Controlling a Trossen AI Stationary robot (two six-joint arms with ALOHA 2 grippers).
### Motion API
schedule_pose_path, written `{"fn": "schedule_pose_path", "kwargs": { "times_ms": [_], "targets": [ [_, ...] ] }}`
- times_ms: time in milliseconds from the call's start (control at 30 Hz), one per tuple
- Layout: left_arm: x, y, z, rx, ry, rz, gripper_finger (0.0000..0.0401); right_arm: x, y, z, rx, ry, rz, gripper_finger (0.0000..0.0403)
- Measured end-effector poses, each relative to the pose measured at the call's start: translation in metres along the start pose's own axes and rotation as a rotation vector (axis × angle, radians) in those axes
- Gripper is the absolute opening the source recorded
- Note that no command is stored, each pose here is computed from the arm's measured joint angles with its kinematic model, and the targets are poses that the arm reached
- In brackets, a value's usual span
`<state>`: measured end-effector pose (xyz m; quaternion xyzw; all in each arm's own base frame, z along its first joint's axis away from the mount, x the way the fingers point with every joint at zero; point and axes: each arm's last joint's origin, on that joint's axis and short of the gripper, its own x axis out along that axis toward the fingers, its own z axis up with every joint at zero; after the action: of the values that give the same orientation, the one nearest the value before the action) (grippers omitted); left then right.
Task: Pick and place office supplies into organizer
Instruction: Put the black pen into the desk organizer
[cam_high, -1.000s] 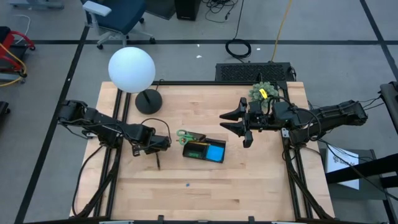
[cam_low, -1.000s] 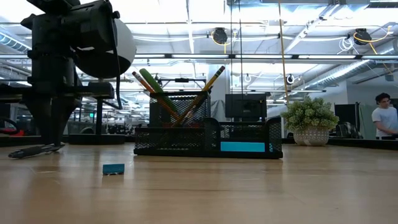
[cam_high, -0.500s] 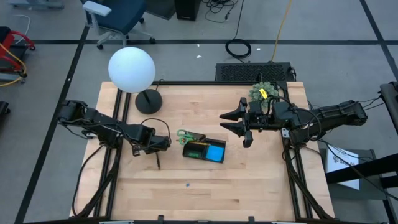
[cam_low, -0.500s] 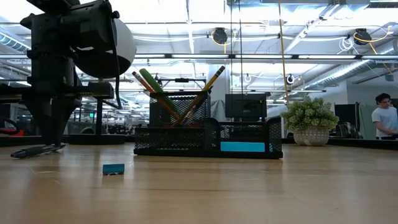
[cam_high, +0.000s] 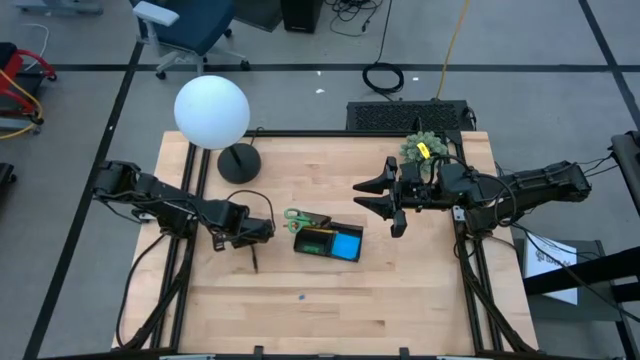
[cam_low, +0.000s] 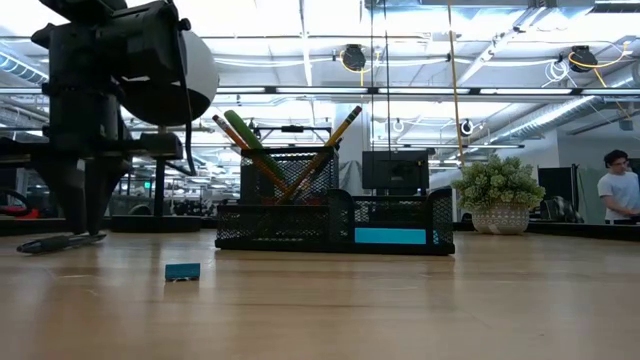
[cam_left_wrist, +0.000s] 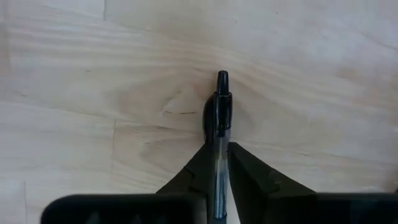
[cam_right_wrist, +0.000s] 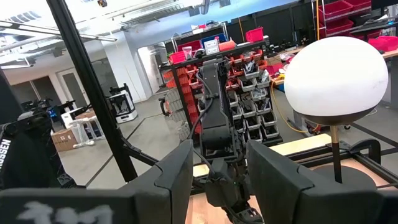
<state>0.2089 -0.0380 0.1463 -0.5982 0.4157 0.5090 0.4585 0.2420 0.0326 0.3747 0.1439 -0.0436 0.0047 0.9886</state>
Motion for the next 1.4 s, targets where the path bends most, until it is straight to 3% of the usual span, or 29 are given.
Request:
{"fn": "schedule_pose_path", "kwargs": {
  "times_ms": [700,867,1167,1400],
  "targets": [
    [0.0081,-0.0006,-0.0021,0.007,0.039,0.022,0.0094,0.0,0.0,0.0,0.0,0.0,0.0,0.014],
    [0.0084,0.0012,-0.0059,0.018,0.036,0.023,0.0078,0.0,0.0,0.0,0.0,0.0,0.0,0.014],
    [0.0084,0.002,-0.0088,0.03,0.031,0.014,0.0009,0.0,0.0,0.0,0.0,0.0,0.0,0.0139],
    [0.0085,0.0015,-0.0093,0.03,0.04,0.012,0.0009,0.0,0.0,0.0,0.0,0.0,0.0,0.0139]
  ]
}}
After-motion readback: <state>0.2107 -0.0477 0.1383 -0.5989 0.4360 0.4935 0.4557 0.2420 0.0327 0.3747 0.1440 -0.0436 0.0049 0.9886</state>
